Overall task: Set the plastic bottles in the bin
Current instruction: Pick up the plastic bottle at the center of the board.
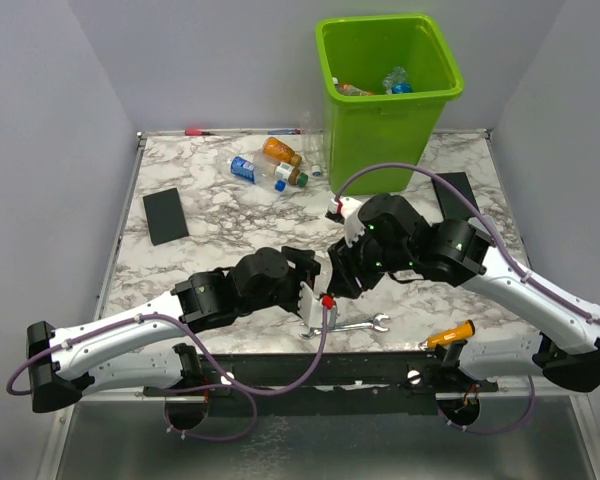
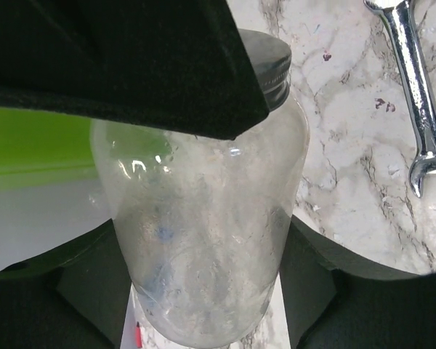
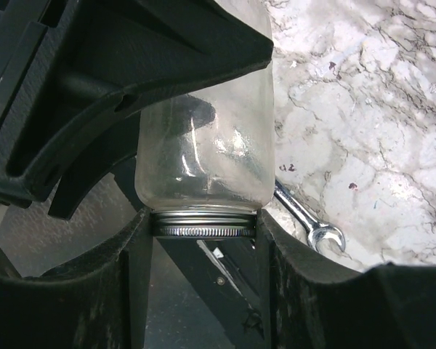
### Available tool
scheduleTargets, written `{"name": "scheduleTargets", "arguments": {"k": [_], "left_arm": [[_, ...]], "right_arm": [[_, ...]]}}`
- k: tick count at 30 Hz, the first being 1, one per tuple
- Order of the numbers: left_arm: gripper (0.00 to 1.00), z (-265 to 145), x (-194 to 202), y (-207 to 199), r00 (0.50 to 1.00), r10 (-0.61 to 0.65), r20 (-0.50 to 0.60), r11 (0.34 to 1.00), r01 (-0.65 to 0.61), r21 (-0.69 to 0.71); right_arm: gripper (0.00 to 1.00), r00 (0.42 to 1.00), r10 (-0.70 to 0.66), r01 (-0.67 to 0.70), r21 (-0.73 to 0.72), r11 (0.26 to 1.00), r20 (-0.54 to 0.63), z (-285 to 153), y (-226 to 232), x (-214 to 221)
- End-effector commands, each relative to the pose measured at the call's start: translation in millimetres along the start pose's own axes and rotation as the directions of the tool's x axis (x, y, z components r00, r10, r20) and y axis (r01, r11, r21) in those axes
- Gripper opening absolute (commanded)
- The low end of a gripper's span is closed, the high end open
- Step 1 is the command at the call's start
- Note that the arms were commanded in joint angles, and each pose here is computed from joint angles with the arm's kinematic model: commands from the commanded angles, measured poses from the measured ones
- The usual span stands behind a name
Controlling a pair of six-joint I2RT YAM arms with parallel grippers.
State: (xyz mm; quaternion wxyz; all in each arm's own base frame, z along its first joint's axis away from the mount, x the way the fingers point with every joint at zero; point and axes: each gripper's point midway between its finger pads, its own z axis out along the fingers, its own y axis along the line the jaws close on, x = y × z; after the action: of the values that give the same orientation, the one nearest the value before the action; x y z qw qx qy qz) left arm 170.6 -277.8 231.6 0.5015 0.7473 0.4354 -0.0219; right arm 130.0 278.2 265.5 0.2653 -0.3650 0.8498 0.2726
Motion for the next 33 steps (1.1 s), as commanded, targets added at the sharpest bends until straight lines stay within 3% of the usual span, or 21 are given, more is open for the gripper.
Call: {"name": "scheduleTargets", "arguments": {"k": [1, 2, 4, 6, 8, 9, 13, 17, 21, 23, 25, 27, 29, 33], "left_arm": [[0.53, -3, -12, 19, 0.998, -0.041, 0.057, 0.994, 0.046, -0.095], [0.51, -4, -14, 20, 0.997, -0.049, 0.066, 0.993, 0.055, -0.102], [0.47, -4, -17, 24, 0.994, -0.072, 0.085, 0.989, 0.082, -0.119], [0.44, -5, -20, 26, 0.988, -0.108, 0.111, 0.983, 0.123, -0.138], [0.41, -4, -24, 27, 0.978, -0.154, 0.140, 0.974, 0.174, -0.145], [0.40, -3, -26, 27, 0.971, -0.180, 0.156, 0.968, 0.203, -0.149], [0.36, -1, -32, 37, 0.919, -0.323, 0.225, 0.909, 0.368, -0.197], [0.39, 4, -39, 40, 0.852, -0.415, 0.319, 0.847, 0.490, -0.205], [0.38, 5, -41, 45, 0.772, -0.463, 0.435, 0.775, 0.591, -0.223], [0.37, 4, -36, 53, 0.698, -0.514, 0.499, 0.707, 0.674, -0.214], [0.37, 0, -29, 69, 0.582, -0.581, 0.569, 0.629, 0.765, -0.139], [0.37, -8, -34, 83, 0.435, -0.641, 0.633, 0.547, 0.837, -0.021], [0.37, -15, -40, 91, 0.329, -0.670, 0.666, 0.504, 0.860, 0.082], [0.37, -15, -52, 83, 0.219, -0.728, 0.650, 0.470, 0.849, 0.240]], "right_arm": [[0.01, 0.998, -0.016, 0.021, -0.071, 0.997, 0.067, -17, 15, -12], [0.15, 0.996, -0.019, 0.025, -0.076, 0.997, 0.084, -20, 16, -15], [0.55, 0.991, -0.021, 0.032, -0.081, 0.996, 0.133, -31, 18, -23], [0.75, 0.982, -0.018, 0.031, -0.067, 0.997, 0.187, -42, 18, -32], [0.84, 0.970, -0.017, 0.029, -0.044, 0.999, 0.242, -55, 16, -42], [0.94, 0.961, -0.019, 0.027, -0.026, 0.999, 0.275, -62, 13, -48], [0.97, 0.863, -0.006, -0.023, 0.053, 0.998, 0.505, -104, 0, -83], [0.98, 0.679, 0.008, -0.070, 0.053, 0.996, 0.734, -145, -6, -116], [0.98, 0.503, 0.032, -0.131, 0.040, 0.991, 0.863, -165, -18, -132], [0.98, 0.436, 0.043, -0.178, 0.039, 0.983, 0.899, -167, -28, -133], [0.98, 0.389, 0.047, -0.204, 0.037, 0.978, 0.920, -165, -35, -133], [0.98, 0.358, 0.052, -0.216, 0.029, 0.976, 0.932, -158, -39, -132], [0.98, 0.337, 0.063, -0.225, 0.016, 0.974, 0.939, -154, -41, -131], [0.98, 0.371, 0.077, -0.192, -0.005, 0.981, 0.925, -134, -34, -132]]}}
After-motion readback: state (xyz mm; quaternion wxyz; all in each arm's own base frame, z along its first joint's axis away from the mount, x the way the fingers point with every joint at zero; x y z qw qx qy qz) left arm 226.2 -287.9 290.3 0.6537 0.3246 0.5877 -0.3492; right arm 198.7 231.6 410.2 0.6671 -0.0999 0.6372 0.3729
